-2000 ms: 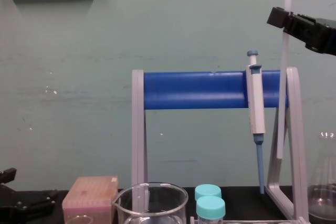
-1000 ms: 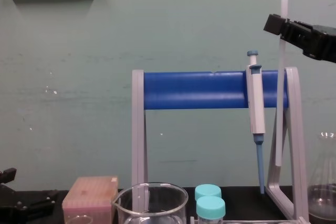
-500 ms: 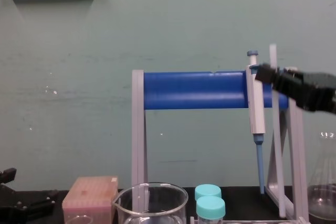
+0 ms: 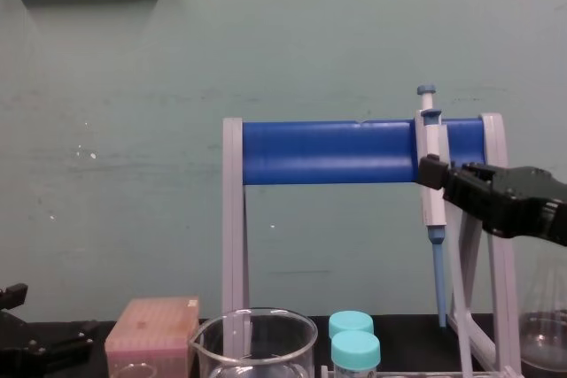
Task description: Pick up the stirring rod with one hand, then place it down.
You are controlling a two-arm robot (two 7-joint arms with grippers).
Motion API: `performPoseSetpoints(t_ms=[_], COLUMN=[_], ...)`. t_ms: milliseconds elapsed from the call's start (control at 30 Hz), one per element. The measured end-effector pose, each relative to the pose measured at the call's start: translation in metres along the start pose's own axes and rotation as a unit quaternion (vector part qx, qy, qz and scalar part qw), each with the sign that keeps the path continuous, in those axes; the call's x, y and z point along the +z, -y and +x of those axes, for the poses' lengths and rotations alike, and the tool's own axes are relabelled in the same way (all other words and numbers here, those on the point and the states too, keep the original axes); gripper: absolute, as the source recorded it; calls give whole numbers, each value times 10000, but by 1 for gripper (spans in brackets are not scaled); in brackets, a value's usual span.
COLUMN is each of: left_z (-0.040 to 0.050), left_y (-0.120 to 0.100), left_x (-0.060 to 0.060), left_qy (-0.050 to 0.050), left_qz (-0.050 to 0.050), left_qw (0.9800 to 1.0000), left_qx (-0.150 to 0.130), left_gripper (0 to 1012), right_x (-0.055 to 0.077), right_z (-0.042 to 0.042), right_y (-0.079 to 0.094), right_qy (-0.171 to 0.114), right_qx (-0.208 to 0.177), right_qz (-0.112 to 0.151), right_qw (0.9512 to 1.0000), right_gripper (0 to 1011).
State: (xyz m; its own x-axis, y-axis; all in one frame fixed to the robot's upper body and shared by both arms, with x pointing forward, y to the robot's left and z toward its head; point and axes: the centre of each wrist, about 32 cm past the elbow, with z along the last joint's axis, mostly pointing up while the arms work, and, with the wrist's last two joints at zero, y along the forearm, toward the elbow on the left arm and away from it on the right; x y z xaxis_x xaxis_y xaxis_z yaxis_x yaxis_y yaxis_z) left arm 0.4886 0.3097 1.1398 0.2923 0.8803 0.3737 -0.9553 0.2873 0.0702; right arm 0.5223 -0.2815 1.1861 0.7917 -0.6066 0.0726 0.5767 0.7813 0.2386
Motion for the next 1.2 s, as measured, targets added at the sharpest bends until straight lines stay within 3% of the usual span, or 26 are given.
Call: performPoseSetpoints(t_ms=[233, 767, 1200], left_z=[0, 0, 0], left_y=[0, 0, 0], left_x=[0, 0, 0], left_qy=[0, 0, 0], left_qz=[0, 0, 0], left_qw=[10000, 10000, 10000], left_qx=[0, 0, 0], left_gripper=[1000, 1000, 1000], right_x=[-93, -350, -433], right_z=[9, 2, -10], right_y=[-43, -102, -139], right_qy=[-31, -217, -282], right_qx=[-3, -41, -19], right_qz=[-39, -408, -600], right_qw=[10000, 9989, 9978], right_gripper=[72, 72, 72])
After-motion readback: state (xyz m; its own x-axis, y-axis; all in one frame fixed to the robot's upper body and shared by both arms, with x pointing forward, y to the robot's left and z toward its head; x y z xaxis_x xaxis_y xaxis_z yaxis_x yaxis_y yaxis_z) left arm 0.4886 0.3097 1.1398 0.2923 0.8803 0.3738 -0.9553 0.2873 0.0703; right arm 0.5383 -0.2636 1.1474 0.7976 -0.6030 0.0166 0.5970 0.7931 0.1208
